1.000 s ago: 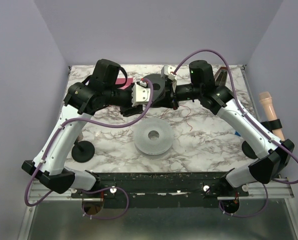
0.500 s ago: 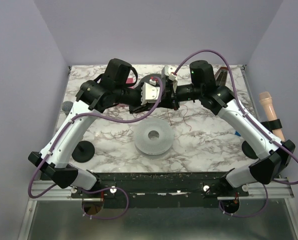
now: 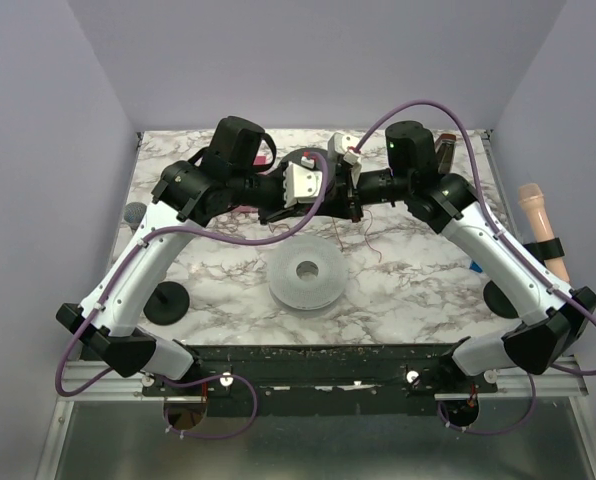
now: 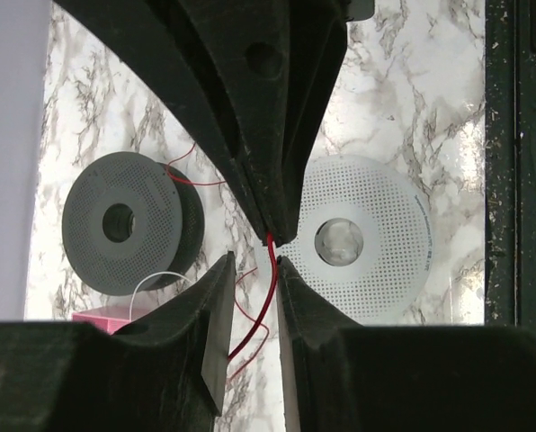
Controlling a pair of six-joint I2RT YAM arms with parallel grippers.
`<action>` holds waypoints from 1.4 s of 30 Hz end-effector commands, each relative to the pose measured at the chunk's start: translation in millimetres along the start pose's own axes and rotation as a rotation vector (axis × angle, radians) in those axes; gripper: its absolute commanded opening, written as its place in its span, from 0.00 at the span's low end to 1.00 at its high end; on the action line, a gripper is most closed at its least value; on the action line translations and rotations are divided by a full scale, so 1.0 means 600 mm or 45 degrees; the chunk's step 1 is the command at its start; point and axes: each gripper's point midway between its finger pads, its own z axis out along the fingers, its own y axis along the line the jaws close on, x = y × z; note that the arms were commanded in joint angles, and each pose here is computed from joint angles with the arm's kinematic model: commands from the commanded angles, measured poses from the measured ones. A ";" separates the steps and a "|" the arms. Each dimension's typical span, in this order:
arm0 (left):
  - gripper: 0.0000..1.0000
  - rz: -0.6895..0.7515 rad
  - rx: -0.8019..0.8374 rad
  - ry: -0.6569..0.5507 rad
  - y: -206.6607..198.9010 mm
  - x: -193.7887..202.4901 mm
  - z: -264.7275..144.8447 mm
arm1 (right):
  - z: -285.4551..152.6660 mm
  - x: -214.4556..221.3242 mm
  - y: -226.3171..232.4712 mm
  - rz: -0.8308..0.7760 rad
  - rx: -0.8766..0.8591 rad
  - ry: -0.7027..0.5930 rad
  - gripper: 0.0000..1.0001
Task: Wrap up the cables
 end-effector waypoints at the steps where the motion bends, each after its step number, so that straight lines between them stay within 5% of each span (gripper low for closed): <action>1: 0.29 -0.003 -0.060 -0.012 0.009 -0.011 -0.009 | -0.009 -0.022 0.019 -0.053 -0.030 -0.042 0.01; 13: 0.32 -0.010 -0.042 -0.071 0.003 -0.036 -0.019 | -0.008 -0.014 0.013 -0.044 -0.011 -0.021 0.01; 20: 0.01 -0.008 -0.046 -0.076 0.004 -0.039 -0.021 | -0.009 -0.013 0.013 -0.046 -0.008 -0.016 0.01; 22: 0.00 -0.023 -0.053 -0.078 0.005 -0.041 -0.023 | -0.008 -0.011 0.006 -0.032 0.015 -0.008 0.01; 25: 0.00 -0.080 -0.145 -0.041 0.024 -0.028 -0.026 | -0.009 0.003 -0.014 0.060 0.098 0.024 0.46; 26: 0.00 -0.099 -0.188 -0.024 0.033 -0.019 -0.028 | -0.012 0.010 -0.018 0.100 0.114 0.030 0.66; 27: 0.00 -0.126 -0.230 -0.008 0.041 -0.009 -0.031 | -0.017 0.021 -0.027 0.145 0.142 0.036 1.00; 35: 0.00 -0.383 -0.430 0.027 0.090 0.087 -0.051 | -0.071 0.235 -0.143 0.900 0.507 0.143 1.00; 42: 0.00 -0.464 -0.471 0.040 0.096 0.126 -0.063 | -0.052 0.371 -0.116 1.134 0.464 0.284 1.00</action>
